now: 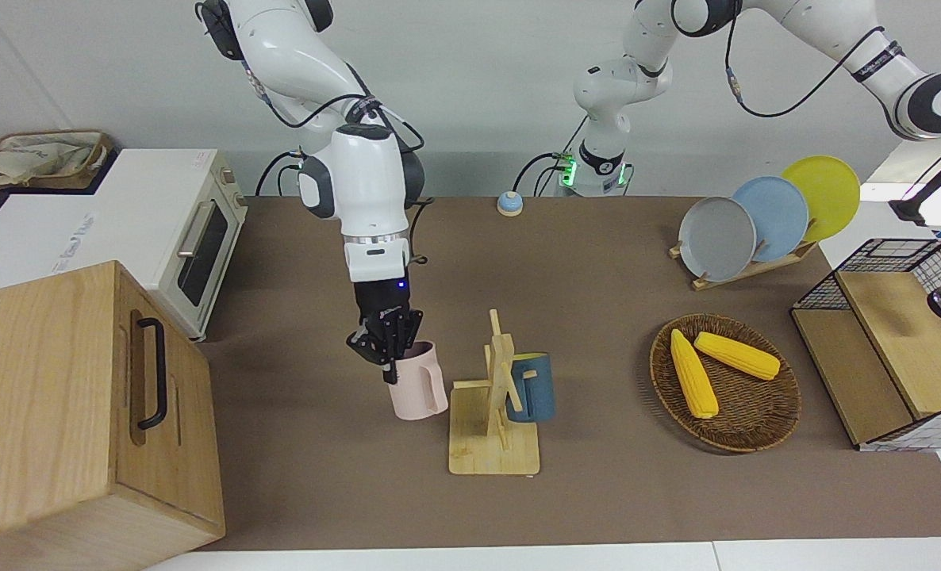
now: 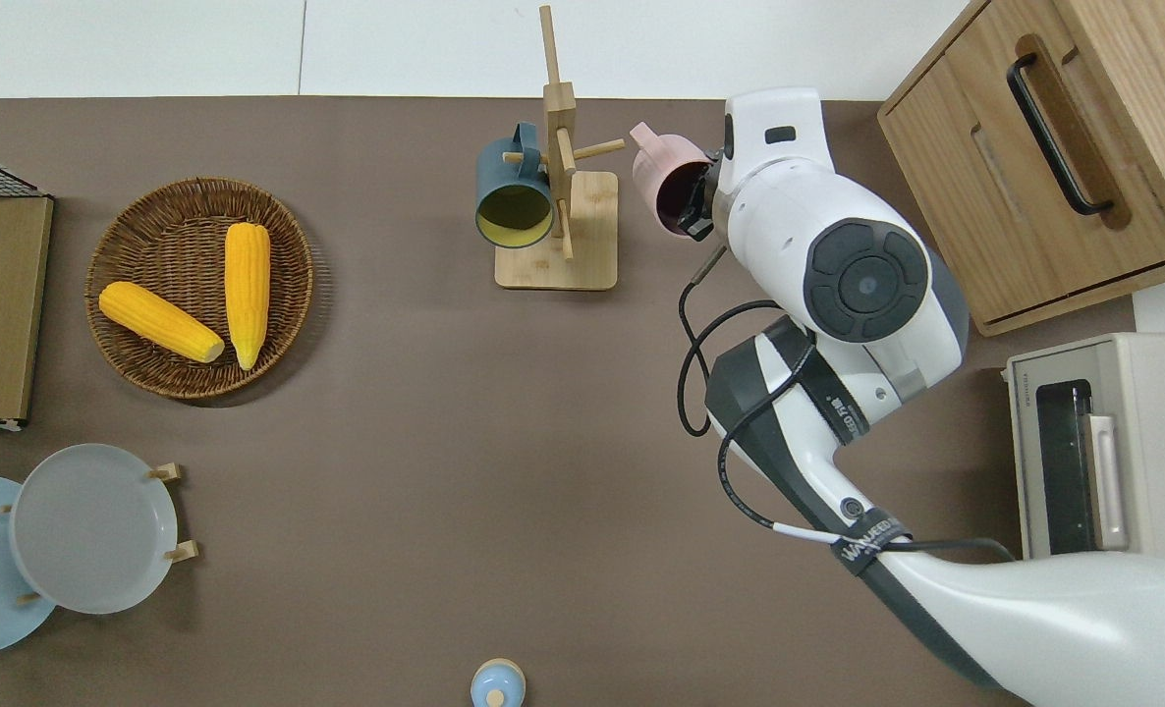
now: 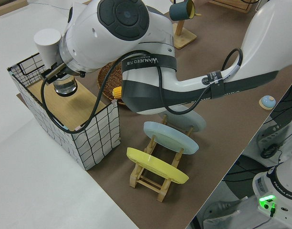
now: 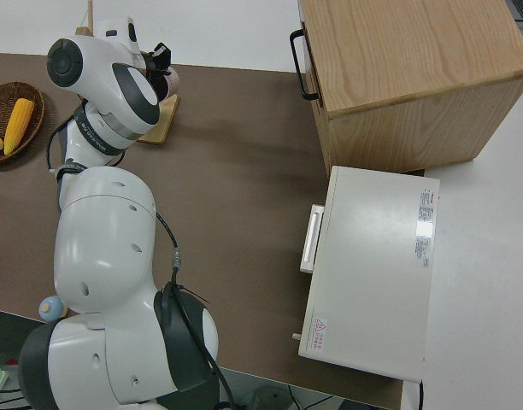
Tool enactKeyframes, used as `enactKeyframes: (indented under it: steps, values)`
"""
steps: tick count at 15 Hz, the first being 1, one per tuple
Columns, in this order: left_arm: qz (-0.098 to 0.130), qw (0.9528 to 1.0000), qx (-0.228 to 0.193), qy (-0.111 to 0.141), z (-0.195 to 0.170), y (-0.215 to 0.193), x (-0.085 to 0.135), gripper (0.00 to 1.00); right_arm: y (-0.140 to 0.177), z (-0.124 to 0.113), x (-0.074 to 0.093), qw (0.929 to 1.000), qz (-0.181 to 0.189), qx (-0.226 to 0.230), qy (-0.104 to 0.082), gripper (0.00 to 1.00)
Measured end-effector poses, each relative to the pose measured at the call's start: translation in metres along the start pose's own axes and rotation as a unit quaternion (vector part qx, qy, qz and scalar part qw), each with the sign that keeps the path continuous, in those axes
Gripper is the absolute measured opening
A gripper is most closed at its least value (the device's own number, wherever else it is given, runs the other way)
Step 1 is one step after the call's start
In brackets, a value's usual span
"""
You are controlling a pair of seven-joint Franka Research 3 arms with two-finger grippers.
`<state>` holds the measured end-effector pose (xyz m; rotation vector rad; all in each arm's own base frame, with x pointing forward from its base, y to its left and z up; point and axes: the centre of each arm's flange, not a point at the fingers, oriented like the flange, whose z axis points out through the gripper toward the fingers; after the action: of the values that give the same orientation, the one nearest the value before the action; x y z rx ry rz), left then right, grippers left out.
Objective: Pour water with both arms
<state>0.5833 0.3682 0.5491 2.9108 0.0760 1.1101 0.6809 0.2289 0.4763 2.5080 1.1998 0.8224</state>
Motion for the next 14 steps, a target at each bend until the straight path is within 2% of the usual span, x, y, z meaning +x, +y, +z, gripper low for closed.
enactKeyframes:
  steps: [5, 9, 14]
  values:
    - [0.0, 1.0, -0.001, -0.005, -0.007, 0.002, 0.002, 0.65, 0.025, -0.019, -0.021, 0.9991, 0.012, -0.015, -0.037, 0.05]
    - [-0.006, 0.9997, 0.008, -0.024, -0.031, 0.018, 0.015, 0.65, 0.043, -0.037, -0.036, 0.997, 0.023, -0.025, -0.069, 0.05]
    - [-0.008, 0.9993, 0.007, -0.037, -0.045, 0.043, 0.027, 0.65, 0.066, -0.062, -0.056, 0.9913, 0.087, 0.002, -0.099, 0.05]
